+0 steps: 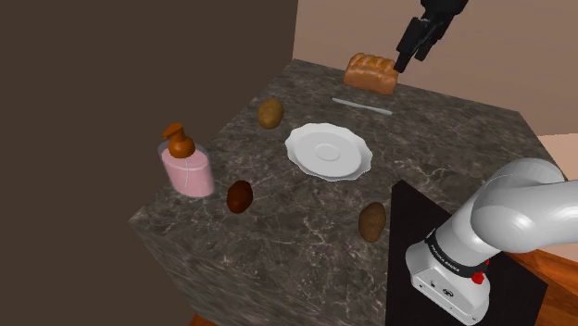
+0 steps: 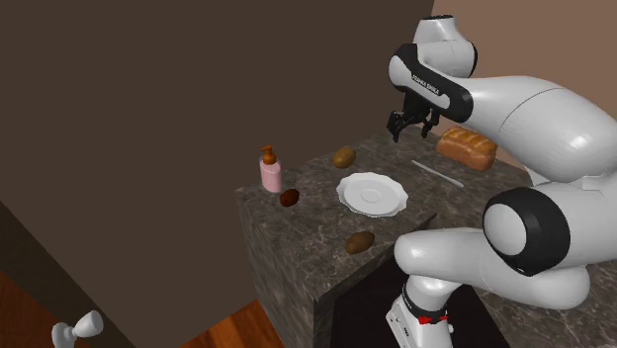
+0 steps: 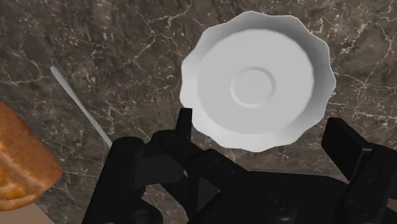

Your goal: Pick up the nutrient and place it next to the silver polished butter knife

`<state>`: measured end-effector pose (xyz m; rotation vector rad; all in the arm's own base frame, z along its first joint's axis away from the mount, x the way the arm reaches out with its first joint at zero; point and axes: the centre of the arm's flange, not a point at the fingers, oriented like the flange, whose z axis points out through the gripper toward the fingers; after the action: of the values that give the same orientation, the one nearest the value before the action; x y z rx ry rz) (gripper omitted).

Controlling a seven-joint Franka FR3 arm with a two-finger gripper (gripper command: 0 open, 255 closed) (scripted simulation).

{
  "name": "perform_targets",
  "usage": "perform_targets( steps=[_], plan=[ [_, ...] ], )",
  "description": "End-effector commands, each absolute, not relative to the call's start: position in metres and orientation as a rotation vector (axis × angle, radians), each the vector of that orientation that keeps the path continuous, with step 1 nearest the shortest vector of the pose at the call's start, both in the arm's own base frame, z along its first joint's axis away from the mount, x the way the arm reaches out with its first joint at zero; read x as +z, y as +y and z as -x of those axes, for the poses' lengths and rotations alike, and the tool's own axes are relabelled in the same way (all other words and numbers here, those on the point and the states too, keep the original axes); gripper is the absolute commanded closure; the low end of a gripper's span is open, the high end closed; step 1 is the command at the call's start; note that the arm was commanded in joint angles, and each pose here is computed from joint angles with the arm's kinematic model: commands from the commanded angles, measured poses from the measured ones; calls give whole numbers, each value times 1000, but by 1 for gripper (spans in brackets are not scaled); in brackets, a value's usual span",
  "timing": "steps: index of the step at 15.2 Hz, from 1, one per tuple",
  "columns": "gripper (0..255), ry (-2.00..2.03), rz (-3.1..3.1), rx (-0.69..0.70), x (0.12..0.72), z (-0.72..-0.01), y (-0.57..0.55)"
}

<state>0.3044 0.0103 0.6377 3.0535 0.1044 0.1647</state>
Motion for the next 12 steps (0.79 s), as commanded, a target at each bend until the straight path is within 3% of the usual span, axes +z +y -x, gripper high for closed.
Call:
perform_targets(
  steps=[1, 12],
  plan=[
    [0, 104, -3054, 165, 638, -304, 10],
    [0, -175, -3040, 150, 559, -313, 135]
  ],
)
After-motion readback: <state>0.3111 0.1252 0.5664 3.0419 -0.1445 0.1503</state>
